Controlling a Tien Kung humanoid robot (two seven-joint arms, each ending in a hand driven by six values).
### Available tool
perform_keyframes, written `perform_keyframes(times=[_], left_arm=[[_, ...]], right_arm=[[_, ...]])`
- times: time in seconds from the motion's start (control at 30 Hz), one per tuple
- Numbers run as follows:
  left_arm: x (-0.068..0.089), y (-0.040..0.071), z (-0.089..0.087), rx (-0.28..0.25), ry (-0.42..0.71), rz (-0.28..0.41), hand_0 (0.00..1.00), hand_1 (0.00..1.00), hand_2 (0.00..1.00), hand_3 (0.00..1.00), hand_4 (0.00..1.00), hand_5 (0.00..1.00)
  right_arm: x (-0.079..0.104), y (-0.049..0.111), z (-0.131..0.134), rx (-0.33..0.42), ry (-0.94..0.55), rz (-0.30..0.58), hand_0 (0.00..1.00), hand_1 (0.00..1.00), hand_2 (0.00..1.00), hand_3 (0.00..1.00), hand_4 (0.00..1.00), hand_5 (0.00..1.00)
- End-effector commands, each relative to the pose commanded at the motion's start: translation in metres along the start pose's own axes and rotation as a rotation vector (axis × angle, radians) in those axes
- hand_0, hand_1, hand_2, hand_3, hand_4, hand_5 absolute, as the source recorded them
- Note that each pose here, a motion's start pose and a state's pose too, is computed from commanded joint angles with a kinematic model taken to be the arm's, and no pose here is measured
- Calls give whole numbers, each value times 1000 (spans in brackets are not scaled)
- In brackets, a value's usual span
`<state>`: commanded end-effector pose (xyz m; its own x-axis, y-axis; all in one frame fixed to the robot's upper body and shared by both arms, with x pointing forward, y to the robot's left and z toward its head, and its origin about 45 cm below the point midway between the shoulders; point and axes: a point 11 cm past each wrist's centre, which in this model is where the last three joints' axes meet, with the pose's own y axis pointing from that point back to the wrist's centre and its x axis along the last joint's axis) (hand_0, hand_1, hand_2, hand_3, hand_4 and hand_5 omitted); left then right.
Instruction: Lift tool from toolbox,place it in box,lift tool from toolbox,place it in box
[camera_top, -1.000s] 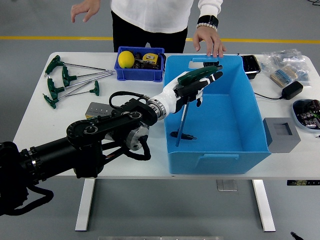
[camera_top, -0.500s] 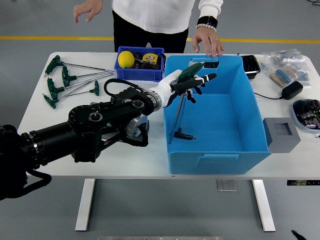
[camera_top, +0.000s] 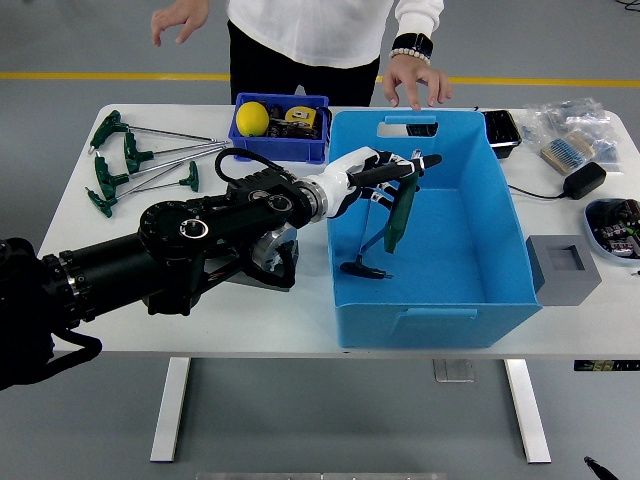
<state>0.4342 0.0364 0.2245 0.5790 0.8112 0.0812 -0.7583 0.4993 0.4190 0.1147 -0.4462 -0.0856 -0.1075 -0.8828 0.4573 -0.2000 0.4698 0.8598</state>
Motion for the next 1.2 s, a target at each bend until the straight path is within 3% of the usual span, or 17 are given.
perform_keyframes(times=[0.03, 0.07, 0.23, 0.27, 0.37, 0.5, 0.63, 0.67, 0.87, 1.03, 1.07, 1.2], left_arm=[[1, 0, 1, -3, 3, 3, 684, 691, 755, 736, 998, 678], [1, 0, 2, -8, 8, 6, 767, 778, 836, 787, 998, 691], [1, 0, 9, -41, 31, 8, 767, 778, 836, 787, 998, 691], [1, 0, 9, -45, 34, 6, 816, 829, 892, 810, 998, 702], [-3, 1, 10, -58, 23, -2, 816, 829, 892, 810, 998, 702], [-21, 7, 15, -118, -61, -53, 819, 838, 895, 810, 998, 715], [-49, 19, 24, -193, -138, -165, 819, 838, 895, 810, 998, 715], [-55, 22, 26, -211, -155, -190, 750, 758, 808, 739, 998, 742], [-78, 45, 26, -303, -148, -280, 727, 729, 780, 720, 998, 755], [-64, 56, 25, -341, 21, -247, 727, 729, 780, 720, 998, 755], [-59, 58, 25, -352, 69, -234, 689, 671, 731, 686, 998, 771], [-37, 67, 28, -394, 249, -188, 689, 671, 731, 686, 998, 771]], right_arm=[[0, 0, 0, 0, 0, 0, 648, 633, 705, 558, 805, 749], [0, 0, -1, 1, 0, 0, 648, 633, 705, 558, 805, 749], [0, 0, -2, 3, 1, 1, 648, 633, 705, 558, 805, 749], [0, 0, -2, 4, 1, 2, 648, 633, 705, 558, 805, 748], [0, 0, -1, 2, -3, 2, 648, 633, 705, 558, 805, 748], [0, 0, 3, -3, -14, 3, 648, 633, 705, 558, 805, 749], [-1, 0, 9, -12, -28, 2, 648, 633, 705, 558, 805, 749], [-1, 0, 11, -14, -30, 2, 648, 632, 705, 558, 805, 749], [-4, 0, 20, -28, -43, -1, 648, 632, 705, 558, 805, 748], [-5, 0, 27, -38, -60, -2, 648, 632, 705, 558, 805, 748], [-5, 0, 28, -40, -63, -2, 646, 631, 705, 558, 805, 748], [-7, 1, 32, -45, -67, -4, 646, 631, 705, 558, 805, 748]])
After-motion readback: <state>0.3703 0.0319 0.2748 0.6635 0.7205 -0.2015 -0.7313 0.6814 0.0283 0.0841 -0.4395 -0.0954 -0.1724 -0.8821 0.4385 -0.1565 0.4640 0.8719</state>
